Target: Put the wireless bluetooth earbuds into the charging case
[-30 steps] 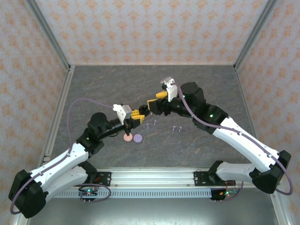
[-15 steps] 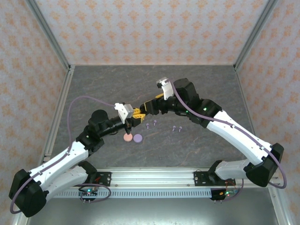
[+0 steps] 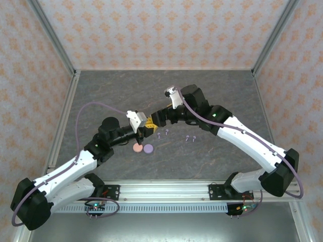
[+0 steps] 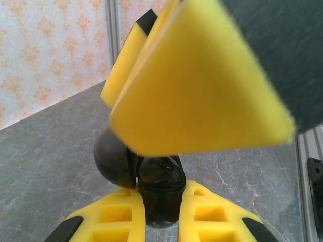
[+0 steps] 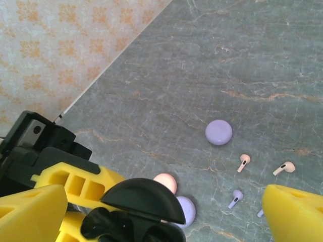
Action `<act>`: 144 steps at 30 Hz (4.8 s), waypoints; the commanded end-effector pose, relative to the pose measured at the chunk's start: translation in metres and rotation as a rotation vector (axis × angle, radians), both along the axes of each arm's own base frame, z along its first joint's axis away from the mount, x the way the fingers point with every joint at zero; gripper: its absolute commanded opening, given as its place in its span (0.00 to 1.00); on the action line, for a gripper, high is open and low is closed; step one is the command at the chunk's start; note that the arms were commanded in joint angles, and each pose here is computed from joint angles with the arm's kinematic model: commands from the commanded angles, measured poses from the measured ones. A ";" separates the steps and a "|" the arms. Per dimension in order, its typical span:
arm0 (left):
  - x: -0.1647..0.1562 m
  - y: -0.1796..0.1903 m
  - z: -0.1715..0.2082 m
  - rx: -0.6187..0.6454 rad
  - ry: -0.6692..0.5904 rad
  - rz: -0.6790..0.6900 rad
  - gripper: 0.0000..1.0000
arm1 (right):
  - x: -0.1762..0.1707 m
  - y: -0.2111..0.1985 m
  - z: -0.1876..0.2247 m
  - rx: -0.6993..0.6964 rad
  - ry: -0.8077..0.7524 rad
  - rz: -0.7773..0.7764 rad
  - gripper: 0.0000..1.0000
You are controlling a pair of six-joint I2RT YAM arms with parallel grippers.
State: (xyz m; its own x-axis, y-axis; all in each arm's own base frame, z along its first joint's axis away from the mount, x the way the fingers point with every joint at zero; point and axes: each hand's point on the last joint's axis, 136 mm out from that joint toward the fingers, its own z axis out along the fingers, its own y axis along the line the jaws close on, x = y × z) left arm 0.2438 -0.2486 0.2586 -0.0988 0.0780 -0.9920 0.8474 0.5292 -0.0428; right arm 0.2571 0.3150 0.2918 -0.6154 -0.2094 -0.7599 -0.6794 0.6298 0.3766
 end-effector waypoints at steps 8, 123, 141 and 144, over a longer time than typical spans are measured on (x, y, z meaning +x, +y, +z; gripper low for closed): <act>-0.002 -0.005 0.024 -0.025 -0.057 -0.025 0.00 | 0.003 -0.004 -0.005 -0.043 0.006 -0.012 0.99; 0.088 0.002 -0.039 0.024 0.361 0.111 0.00 | 0.041 -0.161 -0.037 0.322 0.174 -0.608 0.93; 0.211 0.001 -0.180 0.194 0.873 0.287 0.00 | 0.034 -0.181 -0.081 0.254 0.234 -0.663 0.94; 0.217 -0.002 -0.192 0.181 0.896 0.290 0.00 | 0.034 -0.180 -0.083 0.250 0.238 -0.655 0.94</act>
State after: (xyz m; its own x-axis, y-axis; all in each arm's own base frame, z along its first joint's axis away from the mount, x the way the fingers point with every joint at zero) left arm 0.4531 -0.2468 0.0559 -0.8493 0.1067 -0.5171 0.3917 0.7841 -0.4815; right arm 0.2907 0.1384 0.2102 -0.7190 0.4247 -0.5502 -0.0666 0.7459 0.6627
